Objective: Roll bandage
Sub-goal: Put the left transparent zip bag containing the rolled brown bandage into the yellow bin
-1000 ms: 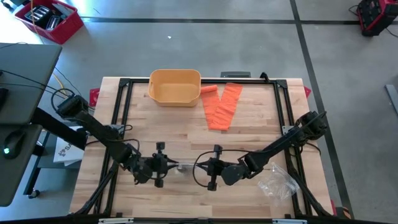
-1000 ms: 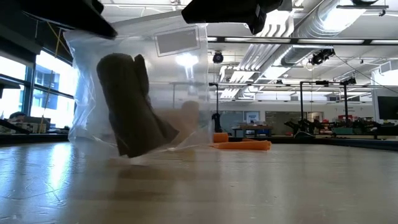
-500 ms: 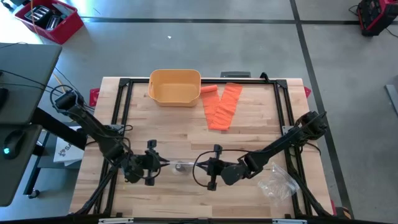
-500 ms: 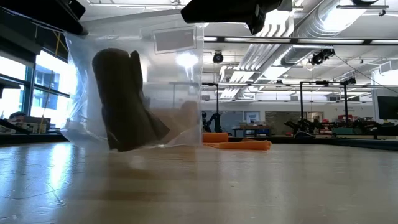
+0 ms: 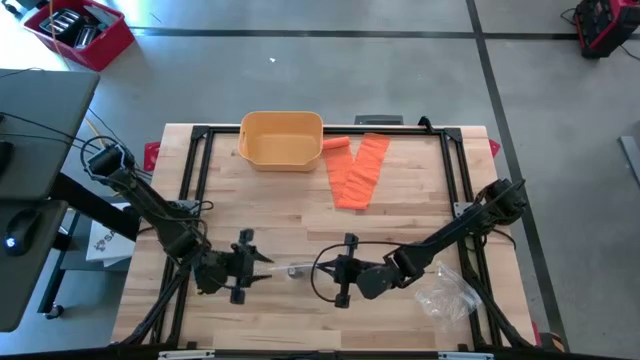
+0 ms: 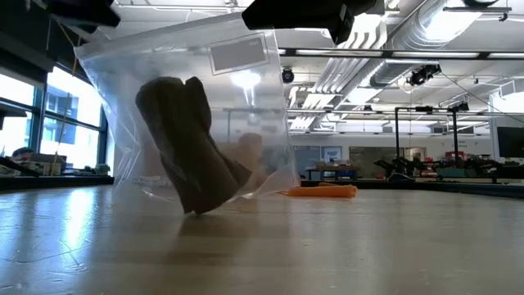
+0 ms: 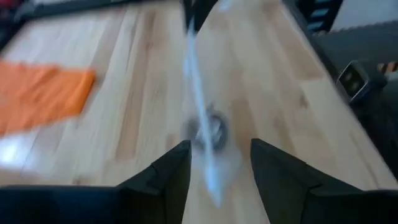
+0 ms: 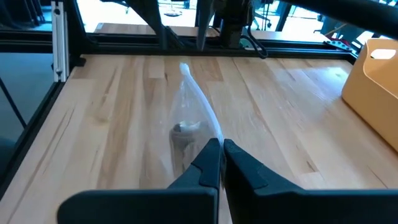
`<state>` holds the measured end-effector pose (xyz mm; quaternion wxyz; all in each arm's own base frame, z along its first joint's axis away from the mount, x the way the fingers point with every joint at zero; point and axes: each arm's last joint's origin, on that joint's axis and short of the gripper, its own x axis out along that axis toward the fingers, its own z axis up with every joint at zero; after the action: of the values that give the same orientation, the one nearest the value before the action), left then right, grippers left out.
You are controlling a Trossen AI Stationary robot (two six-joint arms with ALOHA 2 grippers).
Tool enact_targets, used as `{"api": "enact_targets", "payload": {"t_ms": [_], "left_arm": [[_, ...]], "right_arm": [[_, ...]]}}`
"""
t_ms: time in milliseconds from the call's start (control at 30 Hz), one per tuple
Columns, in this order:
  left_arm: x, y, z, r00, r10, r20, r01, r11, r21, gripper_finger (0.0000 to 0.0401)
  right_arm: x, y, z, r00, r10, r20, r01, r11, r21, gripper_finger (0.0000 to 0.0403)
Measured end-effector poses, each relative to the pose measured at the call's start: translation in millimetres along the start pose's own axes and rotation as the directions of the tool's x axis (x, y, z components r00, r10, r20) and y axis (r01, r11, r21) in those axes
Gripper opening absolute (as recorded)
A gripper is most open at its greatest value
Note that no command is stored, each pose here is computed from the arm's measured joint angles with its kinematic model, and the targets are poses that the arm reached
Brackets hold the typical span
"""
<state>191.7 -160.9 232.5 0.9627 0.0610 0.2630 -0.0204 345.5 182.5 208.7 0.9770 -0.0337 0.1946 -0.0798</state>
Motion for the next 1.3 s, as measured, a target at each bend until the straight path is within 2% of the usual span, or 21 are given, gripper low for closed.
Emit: {"api": "enact_targets", "payload": {"t_ms": [133,367,500,700,800,867,967,1033,1133,1300], "left_arm": [[16.1,-9.3,2.2,0.998,0.024,0.061,-0.028,0.998,0.058,0.0163],[46.4,-15.8,-12.1,0.997,0.079,0.014,-0.08,0.996,0.044,0.0155],[50.0,-16.8,-15.0,0.996,0.085,0.003,-0.085,0.996,0.028,0.0109],[45.8,-14.9,-11.6,0.995,0.094,0.018,-0.094,0.995,0.04,0.0013],[43.7,-13.4,-9.9,0.993,0.113,0.03,-0.113,0.993,0.02,0.0007],[41.8,-10.9,-8.4,0.99,0.135,0.024,-0.135,0.99,-0.034,0.0007],[36.5,0.9,3.0,0.977,0.202,-0.066,-0.21,0.964,-0.164,0.0002],[30.8,10.0,12.6,0.954,0.255,-0.158,-0.283,0.939,-0.194,0.0002],[19.8,24.2,32.9,0.91,0.324,-0.261,-0.376,0.908,-0.183,0.0001],[8.2,62.1,74.2,0.84,0.439,-0.319,-0.502,0.852,-0.15,0.0001]], "right_arm": [[0.0,0.3,1.1,1.0,0.003,0.009,-0.003,1.0,0.007,0.0],[0.1,0.2,1.1,1.0,0.003,0.009,-0.003,1.0,0.017,0.0],[0.0,0.2,1.1,1.0,0.003,0.009,-0.003,1.0,0.019,0.0],[0.1,0.1,1.1,1.0,0.003,0.008,-0.003,1.0,0.021,0.0],[0.1,0.1,1.1,1.0,0.003,0.008,-0.003,1.0,0.019,0.0],[0.8,-0.8,1.3,1.0,0.0,0.008,-0.001,0.998,0.057,0.0001],[2.0,-5.7,0.5,1.0,0.01,-0.027,-0.007,0.996,0.091,0.0018],[-1.1,-11.7,0.8,0.997,0.003,-0.071,0.005,0.995,0.104,0.0041],[-13.5,-24.0,7.4,0.992,-0.019,-0.128,0.036,0.991,0.127,0.0083],[-34.4,-38.4,8.9,0.969,-0.062,-0.238,0.1,0.984,0.149,0.0128]]}}
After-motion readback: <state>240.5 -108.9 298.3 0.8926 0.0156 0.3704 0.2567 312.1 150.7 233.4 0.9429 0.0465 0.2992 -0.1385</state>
